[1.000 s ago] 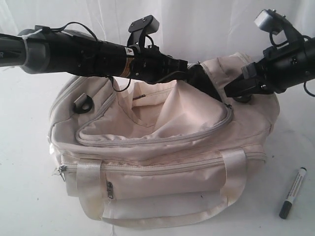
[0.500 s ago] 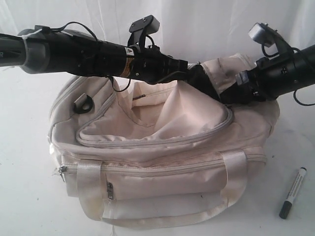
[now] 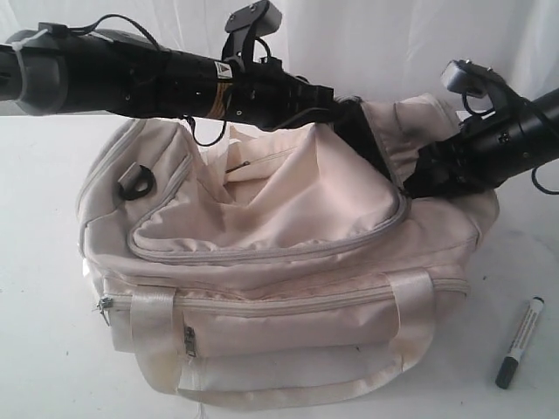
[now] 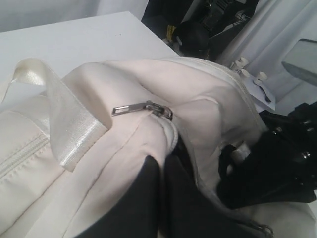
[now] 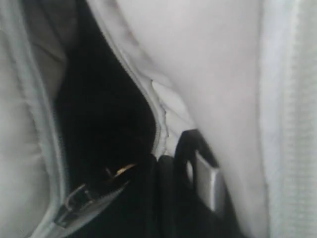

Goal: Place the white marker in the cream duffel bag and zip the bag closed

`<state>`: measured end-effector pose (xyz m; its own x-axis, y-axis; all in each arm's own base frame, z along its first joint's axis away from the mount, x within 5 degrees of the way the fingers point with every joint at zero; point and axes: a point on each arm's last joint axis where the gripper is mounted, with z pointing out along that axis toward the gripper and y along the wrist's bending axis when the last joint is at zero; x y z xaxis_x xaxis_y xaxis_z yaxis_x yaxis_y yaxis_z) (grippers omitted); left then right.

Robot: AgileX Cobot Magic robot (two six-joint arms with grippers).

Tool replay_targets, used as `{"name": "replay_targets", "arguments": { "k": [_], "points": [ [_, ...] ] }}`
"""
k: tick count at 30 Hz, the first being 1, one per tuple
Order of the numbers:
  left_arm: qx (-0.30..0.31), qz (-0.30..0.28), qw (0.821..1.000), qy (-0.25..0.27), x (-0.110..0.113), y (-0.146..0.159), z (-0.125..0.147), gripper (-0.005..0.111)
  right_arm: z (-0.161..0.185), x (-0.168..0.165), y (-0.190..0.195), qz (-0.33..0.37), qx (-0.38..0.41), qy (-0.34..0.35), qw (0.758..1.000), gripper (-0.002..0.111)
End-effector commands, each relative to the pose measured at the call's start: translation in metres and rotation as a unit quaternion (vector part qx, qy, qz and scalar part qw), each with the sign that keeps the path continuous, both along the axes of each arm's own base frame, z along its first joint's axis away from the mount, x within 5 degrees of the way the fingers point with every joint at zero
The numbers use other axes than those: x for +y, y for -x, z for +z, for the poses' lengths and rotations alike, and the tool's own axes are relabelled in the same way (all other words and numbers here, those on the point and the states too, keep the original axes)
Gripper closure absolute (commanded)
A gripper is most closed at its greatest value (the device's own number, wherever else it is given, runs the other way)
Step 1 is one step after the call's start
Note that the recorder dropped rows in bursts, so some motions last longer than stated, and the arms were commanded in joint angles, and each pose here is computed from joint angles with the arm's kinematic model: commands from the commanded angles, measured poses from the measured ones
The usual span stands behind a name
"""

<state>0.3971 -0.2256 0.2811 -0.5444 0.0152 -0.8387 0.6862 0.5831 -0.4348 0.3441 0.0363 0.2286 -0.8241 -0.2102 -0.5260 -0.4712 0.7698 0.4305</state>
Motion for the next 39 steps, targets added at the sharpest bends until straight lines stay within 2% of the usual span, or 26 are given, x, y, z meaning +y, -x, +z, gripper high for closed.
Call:
{"name": "replay_targets", "arguments": {
  "k": [1,8,12,17,22,25,29,32,36,39],
  "points": [
    [-0.029,0.006,0.999,0.015,0.01,0.005,0.028,0.107,-0.003,-0.007,-0.003,-0.025,0.002,0.04,0.999,0.108],
    [-0.046,0.013,0.999,0.023,0.021,0.007,0.044,0.107,-0.006,-0.014,-0.006,-0.054,0.0,0.074,0.996,0.108],
    [-0.047,0.014,0.999,0.025,0.028,0.006,0.046,0.107,-0.008,-0.019,-0.006,-0.07,0.01,0.098,0.993,0.108],
    [-0.036,0.023,0.999,0.032,0.036,0.002,0.046,0.107,-0.008,-0.019,-0.005,-0.074,0.013,0.095,0.993,0.108],
    [-0.032,0.004,0.999,0.036,0.034,0.005,0.047,0.107,0.008,-0.016,0.002,-0.063,-0.004,0.089,0.994,0.108],
    [-0.03,-0.009,0.999,0.038,0.033,0.007,0.047,0.107,0.026,-0.013,0.009,-0.036,-0.038,0.081,0.995,0.104],
    [-0.028,-0.015,0.999,0.04,0.032,0.008,0.047,0.107,0.048,-0.007,0.019,-0.026,-0.067,0.049,0.996,0.089],
    [-0.027,-0.019,0.999,0.041,0.032,0.009,0.047,0.107,0.059,-0.001,0.02,-0.041,-0.074,-0.003,0.996,0.081],
    [-0.026,-0.033,0.998,0.043,0.03,0.011,0.047,0.107,0.07,0.011,0.018,-0.02,-0.099,-0.095,0.99,0.078],
    [-0.025,-0.04,0.998,0.044,0.03,0.012,0.047,0.107,0.072,0.013,0.017,-0.022,-0.106,-0.109,0.988,0.078]
  ]
}}
